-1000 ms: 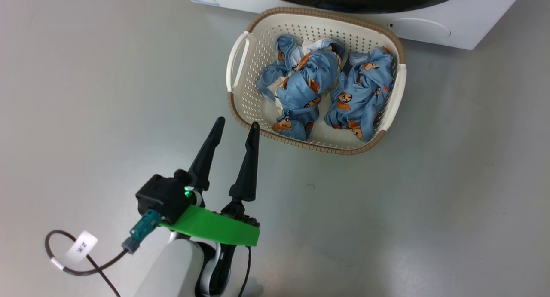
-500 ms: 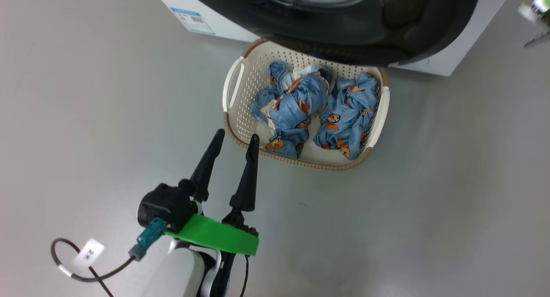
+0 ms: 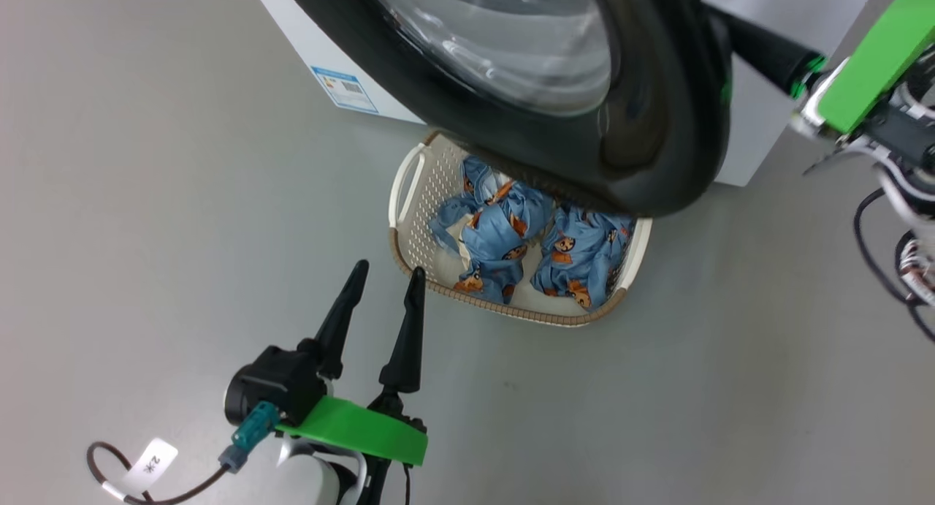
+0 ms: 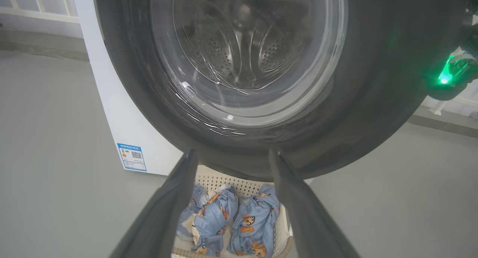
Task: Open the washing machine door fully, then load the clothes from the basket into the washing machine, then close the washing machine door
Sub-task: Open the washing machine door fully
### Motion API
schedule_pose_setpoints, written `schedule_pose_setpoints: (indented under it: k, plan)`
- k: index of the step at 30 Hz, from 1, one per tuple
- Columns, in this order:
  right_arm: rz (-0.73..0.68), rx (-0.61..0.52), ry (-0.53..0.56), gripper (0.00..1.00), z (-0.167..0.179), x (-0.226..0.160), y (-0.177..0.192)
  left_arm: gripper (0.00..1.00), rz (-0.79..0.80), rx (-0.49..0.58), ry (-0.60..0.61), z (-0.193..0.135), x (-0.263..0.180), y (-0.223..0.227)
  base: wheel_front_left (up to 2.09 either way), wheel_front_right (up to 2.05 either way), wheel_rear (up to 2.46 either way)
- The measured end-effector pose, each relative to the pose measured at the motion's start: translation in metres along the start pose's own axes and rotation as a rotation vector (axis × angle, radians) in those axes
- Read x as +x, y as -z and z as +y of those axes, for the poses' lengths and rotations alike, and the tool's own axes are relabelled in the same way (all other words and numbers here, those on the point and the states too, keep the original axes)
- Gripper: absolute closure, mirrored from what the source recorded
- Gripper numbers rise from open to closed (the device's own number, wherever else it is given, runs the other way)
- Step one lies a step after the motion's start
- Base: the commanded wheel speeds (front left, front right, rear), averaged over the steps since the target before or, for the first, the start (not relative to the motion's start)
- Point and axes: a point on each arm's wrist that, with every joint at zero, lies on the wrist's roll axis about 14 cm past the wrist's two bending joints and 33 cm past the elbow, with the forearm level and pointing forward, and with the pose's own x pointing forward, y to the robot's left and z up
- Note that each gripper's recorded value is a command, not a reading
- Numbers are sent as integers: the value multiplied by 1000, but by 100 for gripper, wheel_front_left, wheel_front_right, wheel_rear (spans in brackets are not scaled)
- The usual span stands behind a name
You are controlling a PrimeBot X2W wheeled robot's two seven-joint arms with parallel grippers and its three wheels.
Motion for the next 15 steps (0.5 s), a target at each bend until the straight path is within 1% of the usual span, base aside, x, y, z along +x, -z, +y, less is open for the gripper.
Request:
schedule_pose_setpoints:
  k: [15]
  plan:
    - [171, -14, -64, 100, 51, 1, 74, 0, -42, 28, -37, 18, -31, -13, 0, 0, 0]
